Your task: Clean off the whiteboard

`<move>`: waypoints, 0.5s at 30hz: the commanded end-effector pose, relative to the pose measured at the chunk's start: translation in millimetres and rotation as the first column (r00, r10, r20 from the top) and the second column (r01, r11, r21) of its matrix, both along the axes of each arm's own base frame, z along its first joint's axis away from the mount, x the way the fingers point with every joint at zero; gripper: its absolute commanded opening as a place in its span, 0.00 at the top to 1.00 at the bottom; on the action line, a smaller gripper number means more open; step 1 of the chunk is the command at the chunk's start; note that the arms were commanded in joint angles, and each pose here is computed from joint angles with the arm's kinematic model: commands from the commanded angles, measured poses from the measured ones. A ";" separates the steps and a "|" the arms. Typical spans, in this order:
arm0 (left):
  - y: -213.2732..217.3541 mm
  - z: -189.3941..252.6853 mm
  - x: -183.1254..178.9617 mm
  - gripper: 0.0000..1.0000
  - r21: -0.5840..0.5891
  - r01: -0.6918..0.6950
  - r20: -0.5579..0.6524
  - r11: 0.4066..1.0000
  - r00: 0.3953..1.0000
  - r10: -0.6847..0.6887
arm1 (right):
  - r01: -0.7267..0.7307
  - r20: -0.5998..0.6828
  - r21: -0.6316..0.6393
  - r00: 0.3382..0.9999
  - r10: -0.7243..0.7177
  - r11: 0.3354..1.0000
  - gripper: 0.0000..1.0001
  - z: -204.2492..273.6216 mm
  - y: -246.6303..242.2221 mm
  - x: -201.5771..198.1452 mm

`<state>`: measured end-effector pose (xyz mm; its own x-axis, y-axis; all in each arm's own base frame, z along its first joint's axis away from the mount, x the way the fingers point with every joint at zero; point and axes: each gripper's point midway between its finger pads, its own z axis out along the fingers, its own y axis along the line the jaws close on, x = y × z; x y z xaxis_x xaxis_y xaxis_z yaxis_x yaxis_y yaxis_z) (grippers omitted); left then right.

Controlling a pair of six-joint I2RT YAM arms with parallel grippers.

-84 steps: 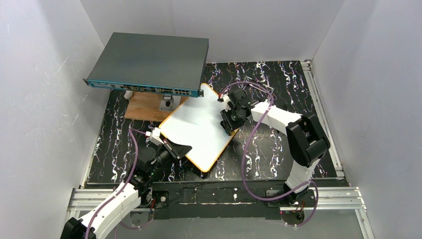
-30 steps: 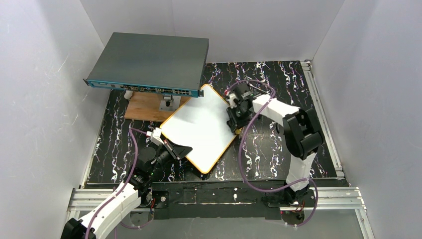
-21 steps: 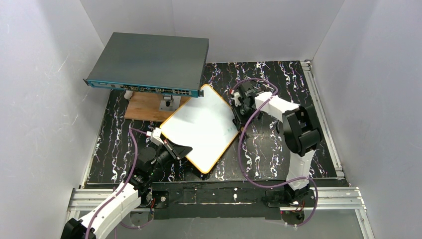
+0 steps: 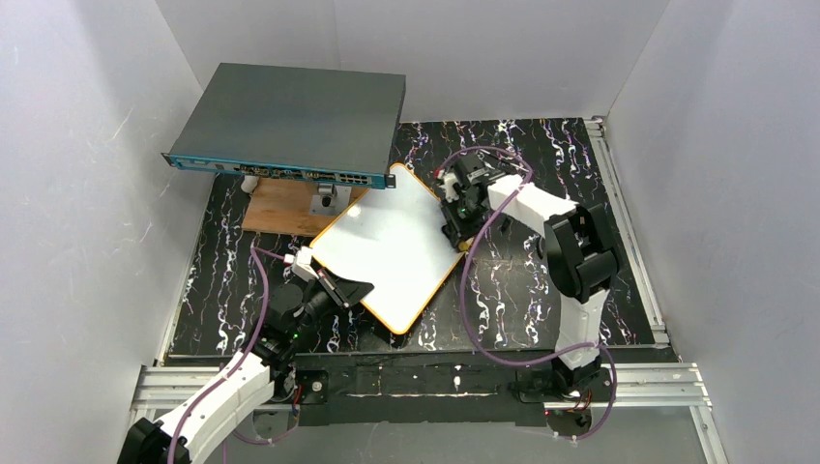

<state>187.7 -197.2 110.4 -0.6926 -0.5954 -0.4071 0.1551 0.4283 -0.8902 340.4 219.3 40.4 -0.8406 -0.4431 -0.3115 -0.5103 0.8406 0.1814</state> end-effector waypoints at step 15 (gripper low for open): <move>-28.1 37.1 -46.8 1.00 -0.077 0.295 0.096 0.952 0.953 -0.288 | 0.055 0.001 0.033 0.998 -0.055 0.998 0.99 -31.1 1.4 43.1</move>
